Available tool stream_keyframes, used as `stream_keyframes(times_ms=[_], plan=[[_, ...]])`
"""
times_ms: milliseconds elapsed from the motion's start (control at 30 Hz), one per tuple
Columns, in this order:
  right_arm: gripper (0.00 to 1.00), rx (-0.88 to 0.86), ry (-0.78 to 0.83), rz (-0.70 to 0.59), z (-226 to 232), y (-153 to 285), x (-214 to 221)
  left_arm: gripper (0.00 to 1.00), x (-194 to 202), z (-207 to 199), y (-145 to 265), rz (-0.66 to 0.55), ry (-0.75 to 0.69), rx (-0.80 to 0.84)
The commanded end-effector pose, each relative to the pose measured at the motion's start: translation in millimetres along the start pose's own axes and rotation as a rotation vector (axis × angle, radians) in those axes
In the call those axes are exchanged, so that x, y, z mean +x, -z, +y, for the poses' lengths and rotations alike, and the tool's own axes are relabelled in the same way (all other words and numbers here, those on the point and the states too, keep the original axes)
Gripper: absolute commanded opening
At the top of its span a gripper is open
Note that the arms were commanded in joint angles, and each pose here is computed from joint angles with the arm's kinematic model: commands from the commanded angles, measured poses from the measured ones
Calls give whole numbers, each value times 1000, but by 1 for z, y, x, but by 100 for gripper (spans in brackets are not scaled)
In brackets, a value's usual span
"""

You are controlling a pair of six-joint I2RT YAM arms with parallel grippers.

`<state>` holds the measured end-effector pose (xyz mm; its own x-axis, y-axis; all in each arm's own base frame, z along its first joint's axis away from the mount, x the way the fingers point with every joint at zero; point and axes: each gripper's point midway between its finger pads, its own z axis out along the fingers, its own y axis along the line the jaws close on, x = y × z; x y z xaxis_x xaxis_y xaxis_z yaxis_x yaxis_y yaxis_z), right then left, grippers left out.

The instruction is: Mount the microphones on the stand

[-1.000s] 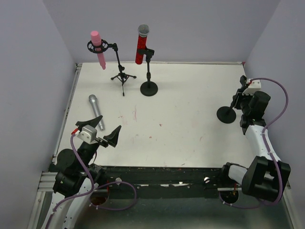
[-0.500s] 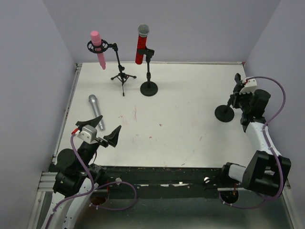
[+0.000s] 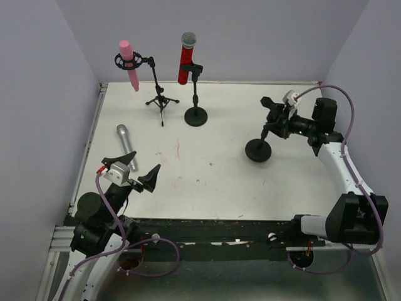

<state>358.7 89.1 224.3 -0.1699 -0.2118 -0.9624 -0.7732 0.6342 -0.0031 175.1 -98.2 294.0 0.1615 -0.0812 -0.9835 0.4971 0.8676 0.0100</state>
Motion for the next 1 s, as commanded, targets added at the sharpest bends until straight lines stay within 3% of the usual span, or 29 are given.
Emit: stream_keyframes(times_ms=[0,333,667,967], plan=[[16,-309,102,-40,67,-27,-33,99,4,2,-4,19,0,-8],[18,-494,207,23,138,-93,-29,99,16,9,-9,67,-2,-44],[23,-523,256,28,153,-95,-7,99,23,13,-14,104,-1,-61],[39,-524,261,41,157,-88,8,99,27,16,-15,119,-1,-73]])
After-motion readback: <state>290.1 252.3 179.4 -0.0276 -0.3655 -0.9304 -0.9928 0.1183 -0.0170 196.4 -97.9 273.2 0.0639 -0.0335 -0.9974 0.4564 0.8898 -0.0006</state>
